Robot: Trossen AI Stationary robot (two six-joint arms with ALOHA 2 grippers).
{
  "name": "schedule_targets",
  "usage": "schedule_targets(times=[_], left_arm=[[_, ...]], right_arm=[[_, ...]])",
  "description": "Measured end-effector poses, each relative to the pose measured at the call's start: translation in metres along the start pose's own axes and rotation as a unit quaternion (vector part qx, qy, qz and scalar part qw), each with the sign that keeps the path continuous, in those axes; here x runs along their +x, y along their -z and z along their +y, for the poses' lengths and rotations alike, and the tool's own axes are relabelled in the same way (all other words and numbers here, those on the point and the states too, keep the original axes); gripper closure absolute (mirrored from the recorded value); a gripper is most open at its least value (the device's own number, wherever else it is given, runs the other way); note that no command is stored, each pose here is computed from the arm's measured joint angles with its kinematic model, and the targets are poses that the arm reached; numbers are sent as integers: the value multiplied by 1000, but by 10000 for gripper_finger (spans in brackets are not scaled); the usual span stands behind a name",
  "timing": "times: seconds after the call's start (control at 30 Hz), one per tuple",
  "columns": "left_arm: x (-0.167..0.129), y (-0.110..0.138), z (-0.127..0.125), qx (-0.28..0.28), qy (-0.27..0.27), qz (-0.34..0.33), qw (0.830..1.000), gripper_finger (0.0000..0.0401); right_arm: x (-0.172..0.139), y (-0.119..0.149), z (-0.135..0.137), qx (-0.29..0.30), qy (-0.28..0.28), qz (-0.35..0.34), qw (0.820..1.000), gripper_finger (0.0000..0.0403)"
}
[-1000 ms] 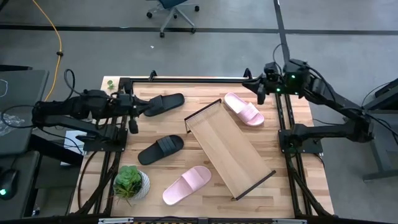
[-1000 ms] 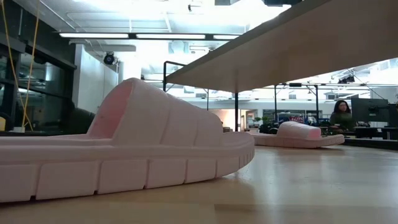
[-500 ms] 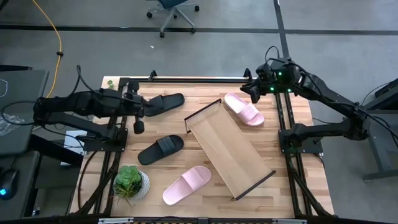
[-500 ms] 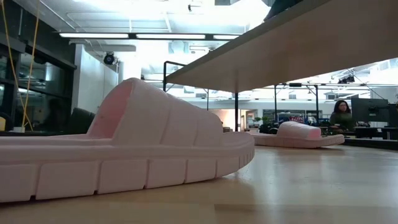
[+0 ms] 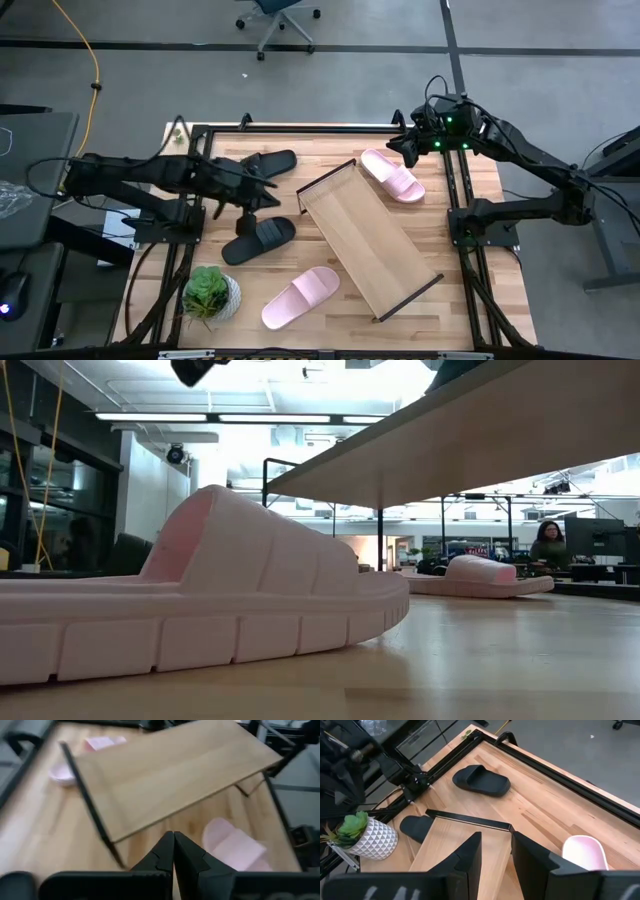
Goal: Pick and place slides into the shelf
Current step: Put the bottom pink slide on the shelf
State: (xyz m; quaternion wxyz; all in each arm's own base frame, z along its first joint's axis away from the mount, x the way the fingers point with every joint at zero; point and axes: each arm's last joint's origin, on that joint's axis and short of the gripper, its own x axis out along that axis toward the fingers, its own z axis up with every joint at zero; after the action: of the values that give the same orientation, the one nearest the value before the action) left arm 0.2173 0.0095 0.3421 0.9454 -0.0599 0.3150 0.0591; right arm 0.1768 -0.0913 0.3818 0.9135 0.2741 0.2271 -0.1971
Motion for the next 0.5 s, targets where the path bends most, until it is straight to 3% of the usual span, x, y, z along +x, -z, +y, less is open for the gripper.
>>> schedule_targets(times=[0.3,0.5], left_arm=[[20,-4,-25,-56,45,-7,997,400],[16,4,-52,-104,14,-10,994,401]], right_arm=[[0,1,1,-9,-13,6,1000,305],[0,1,1,-24,-17,10,1000,305]])
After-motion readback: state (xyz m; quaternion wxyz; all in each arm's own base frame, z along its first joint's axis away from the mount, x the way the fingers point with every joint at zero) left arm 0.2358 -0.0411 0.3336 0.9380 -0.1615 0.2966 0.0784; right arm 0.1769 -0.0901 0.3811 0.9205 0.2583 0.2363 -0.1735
